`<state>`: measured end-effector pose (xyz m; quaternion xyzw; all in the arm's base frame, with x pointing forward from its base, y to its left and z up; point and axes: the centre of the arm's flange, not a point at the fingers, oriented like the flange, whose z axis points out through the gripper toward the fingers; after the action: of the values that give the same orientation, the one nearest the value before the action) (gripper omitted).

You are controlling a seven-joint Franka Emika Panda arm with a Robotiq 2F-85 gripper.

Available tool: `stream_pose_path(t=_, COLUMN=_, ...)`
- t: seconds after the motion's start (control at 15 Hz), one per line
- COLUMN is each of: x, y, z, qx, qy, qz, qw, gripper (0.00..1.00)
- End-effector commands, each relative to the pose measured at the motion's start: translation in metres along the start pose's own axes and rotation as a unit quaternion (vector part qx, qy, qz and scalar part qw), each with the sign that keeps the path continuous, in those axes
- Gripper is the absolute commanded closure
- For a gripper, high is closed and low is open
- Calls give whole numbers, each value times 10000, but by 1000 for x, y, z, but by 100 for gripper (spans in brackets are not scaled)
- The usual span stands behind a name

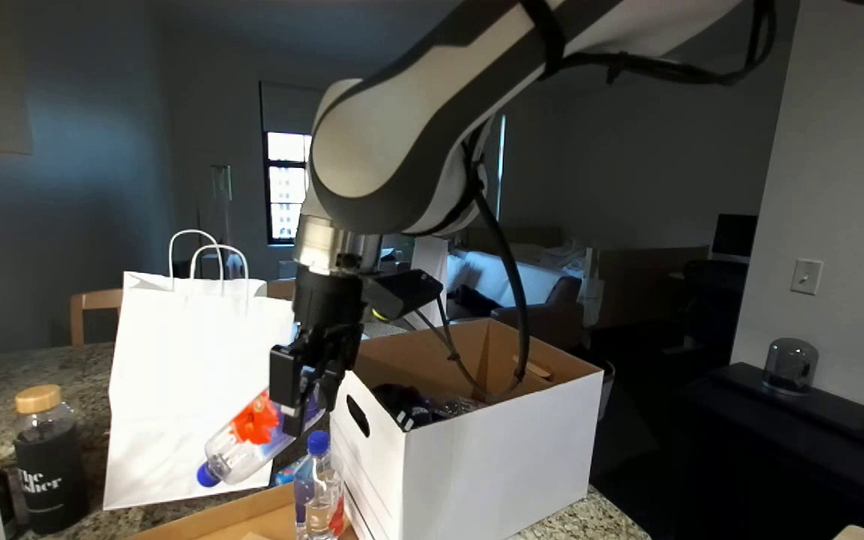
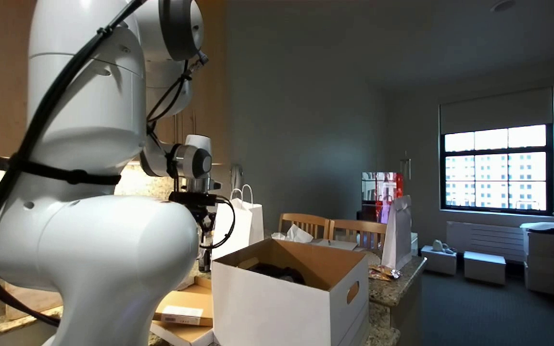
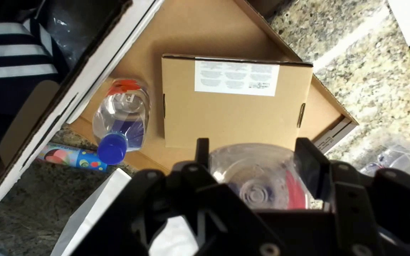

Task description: Remove smaller box and three bottles from the bigger box and you put them on the table

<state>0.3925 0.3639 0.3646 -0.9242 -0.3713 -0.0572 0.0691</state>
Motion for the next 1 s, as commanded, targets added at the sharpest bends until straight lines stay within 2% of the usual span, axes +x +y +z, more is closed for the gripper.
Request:
stream_pose_path(t=0.0, x=26, y=-9, z=19, qx=-96, qy=-166, qz=56, qw=9998, gripper=64)
stream_pose_path(t=0.07, x=30, y=-12, z=23, qx=-54, qy=-221, qz=16, qw=9997, gripper=60)
stream_pose_path(t=0.13, x=34, y=-14, z=27, qx=-13, qy=-262, qz=-33, qw=9996, gripper=36)
stream_pose_path(t=0.27, x=41, y=-20, z=39, qx=73, qy=-370, qz=-85, qw=9993, gripper=27)
stream_pose_path(t=0.33, x=43, y=-21, z=44, qx=102, qy=-434, qz=-102, qw=9990, gripper=9)
stream_pose_path(t=0.4, x=44, y=-22, z=48, qx=119, qy=-468, qz=-116, qw=9988, gripper=3)
stream_pose_path(t=0.53, x=48, y=-24, z=54, qx=169, qy=-562, qz=-143, qw=9982, gripper=0)
stream_pose_path(t=0.93, x=48, y=-19, z=57, qx=262, qy=-688, qz=-91, qw=9972, gripper=0)
